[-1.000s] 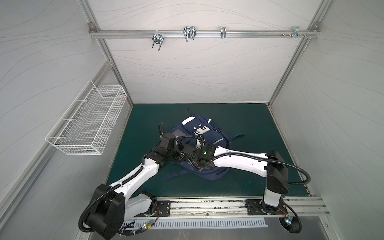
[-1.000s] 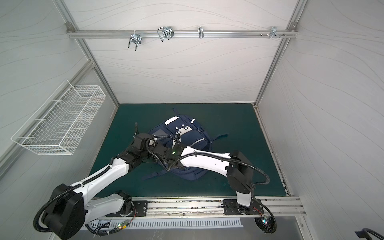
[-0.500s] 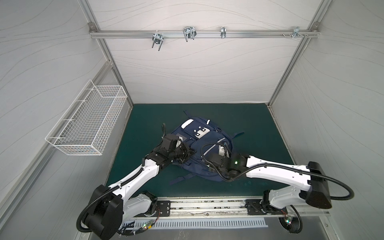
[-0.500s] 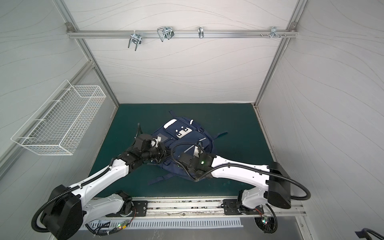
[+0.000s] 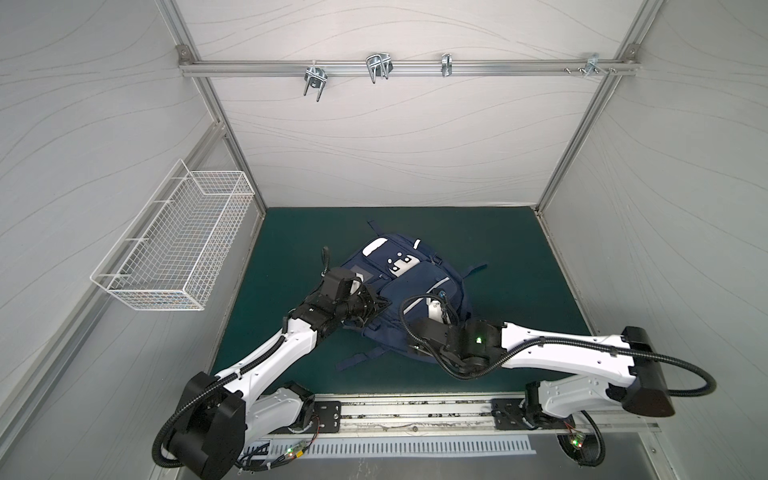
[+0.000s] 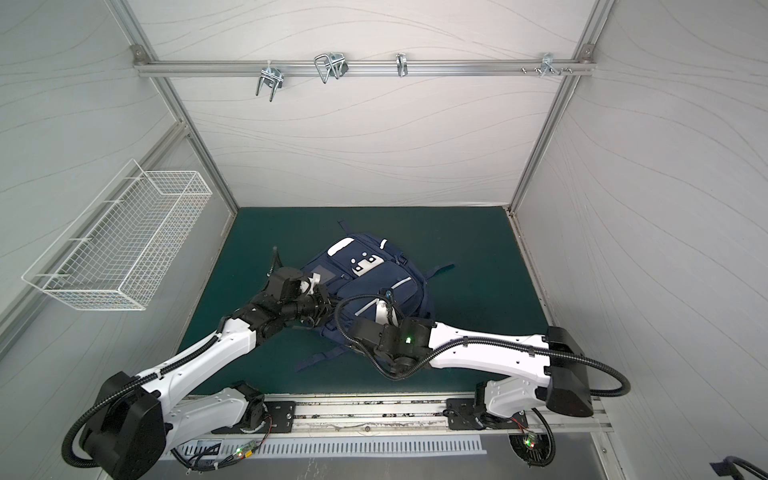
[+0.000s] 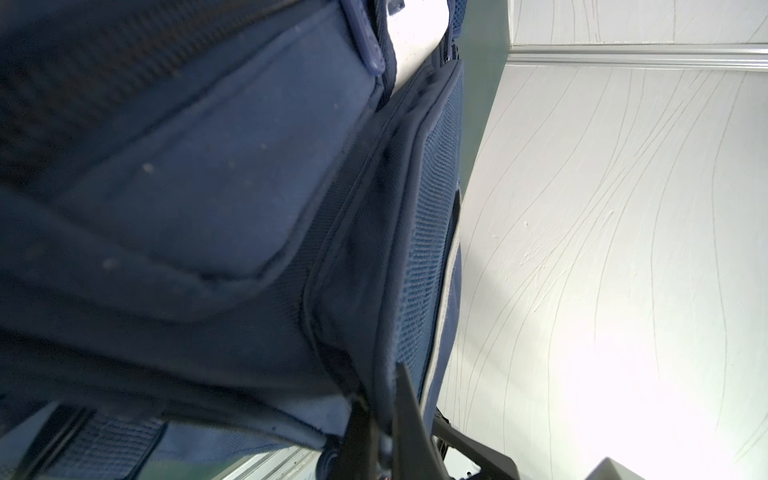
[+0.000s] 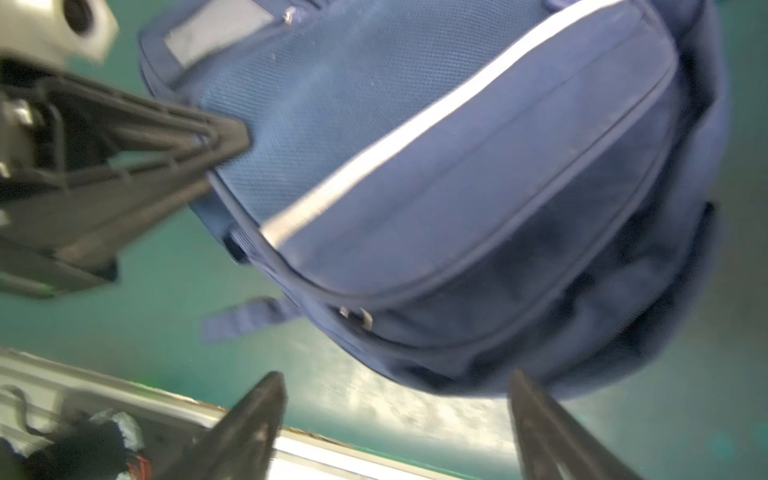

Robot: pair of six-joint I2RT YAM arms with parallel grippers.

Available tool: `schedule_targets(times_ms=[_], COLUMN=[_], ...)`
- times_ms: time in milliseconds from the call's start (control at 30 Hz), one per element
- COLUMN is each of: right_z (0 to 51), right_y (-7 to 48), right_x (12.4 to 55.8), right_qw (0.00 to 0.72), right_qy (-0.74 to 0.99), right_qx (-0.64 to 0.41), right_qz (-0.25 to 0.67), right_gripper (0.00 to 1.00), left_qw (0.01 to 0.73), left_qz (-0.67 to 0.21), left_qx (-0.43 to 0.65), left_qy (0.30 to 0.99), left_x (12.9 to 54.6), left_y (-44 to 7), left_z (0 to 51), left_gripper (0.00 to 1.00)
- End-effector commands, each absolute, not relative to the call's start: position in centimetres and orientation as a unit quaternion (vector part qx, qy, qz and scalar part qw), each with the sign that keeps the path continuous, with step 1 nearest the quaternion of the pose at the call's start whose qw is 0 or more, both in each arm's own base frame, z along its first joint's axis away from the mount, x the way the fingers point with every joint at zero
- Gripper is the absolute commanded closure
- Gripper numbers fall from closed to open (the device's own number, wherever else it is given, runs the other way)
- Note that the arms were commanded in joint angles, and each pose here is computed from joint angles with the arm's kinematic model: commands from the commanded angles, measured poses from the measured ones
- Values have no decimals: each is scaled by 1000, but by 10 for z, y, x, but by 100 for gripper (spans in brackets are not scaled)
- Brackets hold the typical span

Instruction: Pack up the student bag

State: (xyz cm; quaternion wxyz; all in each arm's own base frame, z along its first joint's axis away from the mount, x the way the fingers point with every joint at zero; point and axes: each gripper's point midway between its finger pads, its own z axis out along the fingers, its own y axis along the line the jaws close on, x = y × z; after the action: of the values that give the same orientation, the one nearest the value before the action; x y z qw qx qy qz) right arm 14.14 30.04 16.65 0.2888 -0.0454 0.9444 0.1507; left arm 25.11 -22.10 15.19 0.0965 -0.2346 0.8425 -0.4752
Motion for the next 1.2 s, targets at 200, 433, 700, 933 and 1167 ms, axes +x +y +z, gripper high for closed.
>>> schedule_targets(times_ms=[200, 433, 700, 933, 1167], right_z=[162, 140, 144, 164, 177], right_y=[303, 292, 274, 314, 354], right_x=[177, 179, 159, 126, 111], right_qw=[293, 277, 271, 299, 298], right_qy=[955, 959, 963, 934, 899], right_qx=[37, 54, 9, -168, -225], right_qz=[24, -11, -14, 103, 230], right_gripper=[1, 2, 8, 11, 19], left_qw=[156, 156, 159, 160, 157], left_qz=[-556, -554, -545, -540, -538], left_qx=[-167, -169, -172, -168, -160], left_qy=[799, 800, 805, 809, 812], left_x=[264, 263, 267, 268, 267], left_y=[-236, -235, -235, -235, -236], left_z=[226, 221, 217, 216, 217], left_gripper=[100, 100, 100, 100, 100])
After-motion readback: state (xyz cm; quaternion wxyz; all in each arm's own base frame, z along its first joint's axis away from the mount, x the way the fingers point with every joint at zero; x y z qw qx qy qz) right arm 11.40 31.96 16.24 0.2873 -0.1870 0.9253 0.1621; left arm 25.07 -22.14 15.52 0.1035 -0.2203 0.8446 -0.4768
